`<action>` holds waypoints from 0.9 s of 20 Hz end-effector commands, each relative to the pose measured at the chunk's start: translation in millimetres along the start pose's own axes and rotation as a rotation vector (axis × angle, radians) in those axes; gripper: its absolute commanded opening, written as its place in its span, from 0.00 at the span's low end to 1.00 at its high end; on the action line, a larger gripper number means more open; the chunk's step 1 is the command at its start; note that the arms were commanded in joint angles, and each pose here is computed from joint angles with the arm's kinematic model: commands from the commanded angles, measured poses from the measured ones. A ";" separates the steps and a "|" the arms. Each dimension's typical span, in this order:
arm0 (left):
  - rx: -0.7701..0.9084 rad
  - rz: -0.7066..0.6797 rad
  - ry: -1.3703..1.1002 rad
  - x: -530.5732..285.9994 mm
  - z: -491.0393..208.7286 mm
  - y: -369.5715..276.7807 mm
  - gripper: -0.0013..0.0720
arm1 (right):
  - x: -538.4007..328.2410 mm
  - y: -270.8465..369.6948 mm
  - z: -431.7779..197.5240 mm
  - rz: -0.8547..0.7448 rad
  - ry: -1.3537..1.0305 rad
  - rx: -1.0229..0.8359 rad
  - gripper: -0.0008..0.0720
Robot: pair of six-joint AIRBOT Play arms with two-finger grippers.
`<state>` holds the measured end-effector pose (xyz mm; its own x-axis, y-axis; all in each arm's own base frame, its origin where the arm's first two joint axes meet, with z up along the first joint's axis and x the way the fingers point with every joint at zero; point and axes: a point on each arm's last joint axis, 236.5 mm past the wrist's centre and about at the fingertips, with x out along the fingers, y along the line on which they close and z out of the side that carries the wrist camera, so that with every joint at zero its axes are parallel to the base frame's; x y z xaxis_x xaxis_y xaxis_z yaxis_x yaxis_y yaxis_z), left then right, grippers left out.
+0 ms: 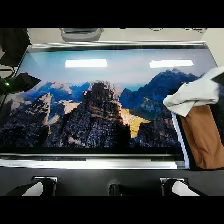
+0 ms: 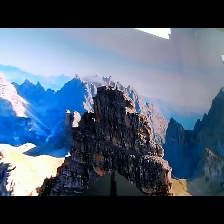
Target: Fold the shirts.
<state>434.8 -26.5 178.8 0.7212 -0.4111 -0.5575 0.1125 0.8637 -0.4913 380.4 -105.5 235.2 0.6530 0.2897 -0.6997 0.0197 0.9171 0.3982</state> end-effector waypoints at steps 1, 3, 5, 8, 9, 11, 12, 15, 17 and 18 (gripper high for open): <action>0.013 0.003 -0.006 0.0 1.5 0.9 0.06 | -43.2 -30.2 -5.8 -0.080 -0.012 0.069 0.08; 0.013 0.005 -0.011 0.1 2.6 1.4 0.06 | -61.5 -51.9 -7.2 -0.127 -0.044 0.148 0.08; 0.013 0.005 -0.011 0.1 2.6 1.4 0.06 | -73.9 -68.3 -17.5 -0.154 -0.037 0.209 0.08; 0.028 0.005 -0.012 0.1 2.8 1.4 0.06 | -90.0 -102.0 -61.0 -0.297 0.102 0.299 0.08; 0.028 0.005 -0.012 0.1 2.8 1.4 0.06 | -96.8 -116.8 -75.5 -0.379 0.149 0.326 0.08; 0.028 0.004 -0.011 0.1 2.7 1.3 0.06 | -99.7 -123.5 -93.5 -0.429 0.188 0.356 0.08; 0.033 0.005 -0.012 0.1 2.8 1.4 0.06 | -98.4 -125.8 -108.0 -0.445 0.223 0.372 0.08; 0.035 0.004 -0.011 0.1 2.7 1.3 0.06 | -89.4 -134.6 -184.0 -0.495 0.427 0.392 0.08; 0.032 0.000 -0.014 0.0 3.4 0.0 0.06 | -96.3 -141.1 -250.6 -0.572 0.616 0.409 0.09; 0.022 -0.013 -0.024 0.1 5.6 -2.8 0.06 | -95.7 -141.1 -273.3 -0.589 0.672 0.426 0.09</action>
<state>436.8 -25.4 180.8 0.7303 -0.4061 -0.5493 0.1332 0.8733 -0.4686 176.2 -197.5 125.6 0.1387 0.0429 -0.9894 0.5548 0.8242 0.1136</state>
